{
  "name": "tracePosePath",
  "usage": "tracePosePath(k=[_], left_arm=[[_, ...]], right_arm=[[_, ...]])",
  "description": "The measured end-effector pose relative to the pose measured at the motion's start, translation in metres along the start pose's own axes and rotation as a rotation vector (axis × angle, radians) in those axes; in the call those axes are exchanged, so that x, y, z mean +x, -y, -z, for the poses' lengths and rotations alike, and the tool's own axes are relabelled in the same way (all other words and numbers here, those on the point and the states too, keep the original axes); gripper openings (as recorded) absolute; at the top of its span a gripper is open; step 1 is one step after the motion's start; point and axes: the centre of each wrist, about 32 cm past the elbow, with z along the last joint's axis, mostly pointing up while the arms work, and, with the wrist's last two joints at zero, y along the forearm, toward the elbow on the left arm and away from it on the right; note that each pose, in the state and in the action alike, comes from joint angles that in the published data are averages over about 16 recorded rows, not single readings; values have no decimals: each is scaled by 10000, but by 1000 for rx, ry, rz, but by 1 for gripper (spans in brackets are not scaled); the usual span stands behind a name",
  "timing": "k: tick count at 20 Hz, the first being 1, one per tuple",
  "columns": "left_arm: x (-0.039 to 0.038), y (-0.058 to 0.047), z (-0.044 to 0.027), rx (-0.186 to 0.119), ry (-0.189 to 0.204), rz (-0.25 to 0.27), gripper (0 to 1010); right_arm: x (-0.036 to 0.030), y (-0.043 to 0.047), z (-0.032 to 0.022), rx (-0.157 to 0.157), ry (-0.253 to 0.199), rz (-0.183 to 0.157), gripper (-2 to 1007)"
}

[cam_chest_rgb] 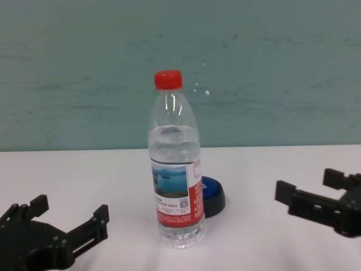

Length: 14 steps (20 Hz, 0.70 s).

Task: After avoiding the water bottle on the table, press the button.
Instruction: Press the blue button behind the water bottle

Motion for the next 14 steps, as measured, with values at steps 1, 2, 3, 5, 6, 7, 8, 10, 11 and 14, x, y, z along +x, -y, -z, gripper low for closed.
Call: tracePosePath(k=[1, 2, 3, 5, 6, 7, 8, 10, 11, 14], left_arm=[[0, 0, 0, 0, 0, 0, 1000], [0, 0, 0, 0, 0, 0, 1000], [0, 0, 0, 0, 0, 0, 1000], [0, 0, 0, 0, 0, 0, 1000], [0, 0, 0, 0, 0, 0, 1000], [0, 0, 0, 0, 0, 0, 1000], [0, 0, 0, 0, 0, 0, 1000], [0, 0, 0, 0, 0, 0, 1000], [0, 0, 0, 0, 0, 0, 1000], [0, 0, 0, 0, 0, 0, 1000]], right_arm=[[18, 13, -6, -3, -1, -10, 1004], [35, 24, -12, -6, -1, -18, 1004], [51, 31, -16, -9, -1, -24, 1004], [79, 40, -23, -14, -2, -34, 1004], [91, 40, -25, -16, -2, -38, 1004], [101, 37, -25, -18, -3, -40, 1004], [108, 31, -24, -20, -3, -42, 1004], [119, 18, -21, -25, -4, -44, 1004], [122, 10, -18, -28, -4, -45, 1004], [124, -11, -12, -35, -4, -42, 1004]])
